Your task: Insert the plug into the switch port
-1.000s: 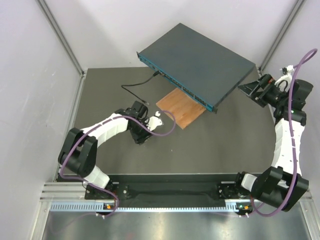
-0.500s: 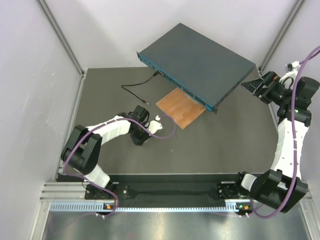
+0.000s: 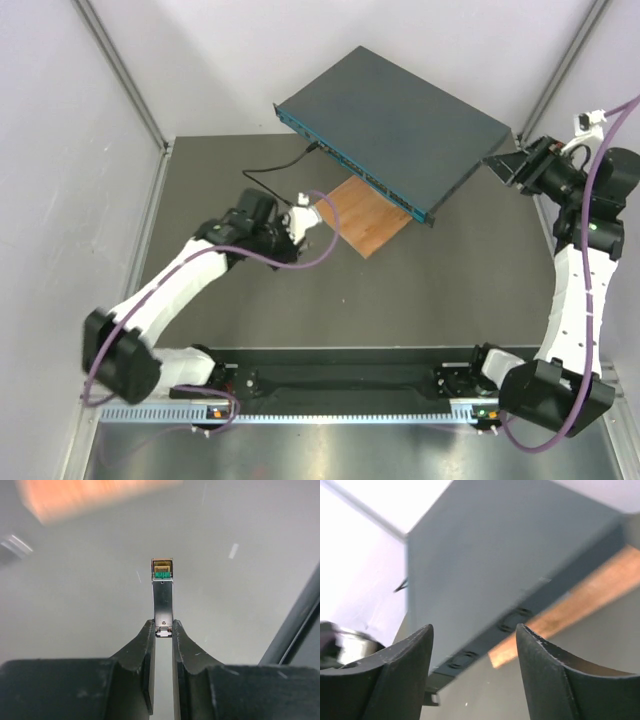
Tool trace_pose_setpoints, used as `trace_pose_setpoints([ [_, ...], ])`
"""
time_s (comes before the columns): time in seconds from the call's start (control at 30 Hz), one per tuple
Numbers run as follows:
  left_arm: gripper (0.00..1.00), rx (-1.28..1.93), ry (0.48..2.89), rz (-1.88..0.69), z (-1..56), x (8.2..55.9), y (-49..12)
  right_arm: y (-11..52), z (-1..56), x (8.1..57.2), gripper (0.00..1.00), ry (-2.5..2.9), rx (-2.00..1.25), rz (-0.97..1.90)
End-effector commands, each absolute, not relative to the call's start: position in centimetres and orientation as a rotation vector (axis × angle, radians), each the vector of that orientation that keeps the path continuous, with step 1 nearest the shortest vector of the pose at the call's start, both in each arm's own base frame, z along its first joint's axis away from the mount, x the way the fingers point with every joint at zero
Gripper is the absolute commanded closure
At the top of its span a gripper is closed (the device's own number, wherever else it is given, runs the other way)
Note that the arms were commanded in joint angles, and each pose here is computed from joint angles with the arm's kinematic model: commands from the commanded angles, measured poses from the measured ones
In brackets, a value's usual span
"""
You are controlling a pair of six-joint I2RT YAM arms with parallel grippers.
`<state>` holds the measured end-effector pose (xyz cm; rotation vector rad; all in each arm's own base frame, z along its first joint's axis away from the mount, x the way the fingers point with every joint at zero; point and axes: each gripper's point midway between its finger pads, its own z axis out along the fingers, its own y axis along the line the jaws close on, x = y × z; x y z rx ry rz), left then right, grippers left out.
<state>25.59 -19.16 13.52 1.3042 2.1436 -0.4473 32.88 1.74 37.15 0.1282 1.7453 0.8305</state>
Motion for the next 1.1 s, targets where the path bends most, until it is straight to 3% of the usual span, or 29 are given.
trace_pose_setpoints([
  [0.0, 1.00, 1.185, 1.838, -0.622, 23.4, 24.7, -21.9, 4.7, 42.1, 32.2, 0.35, 1.609, -0.064, 0.812],
  [0.27, 1.00, 1.062, 1.653, -0.579, 31.6, 25.7, -22.1, 16.0, 42.9, 31.5, 0.40, 1.597, -0.369, 1.005],
  [0.6, 1.00, 1.052, 1.586, -0.522, 33.9, 26.8, -22.1, 29.2, 41.6, 28.2, 0.43, 1.610, -0.708, 1.249],
  [1.07, 1.00, 1.064, 1.568, -0.493, 34.6, 27.0, -21.9, 37.5, 37.1, 26.5, 0.45, 1.720, -0.868, 1.273],
])
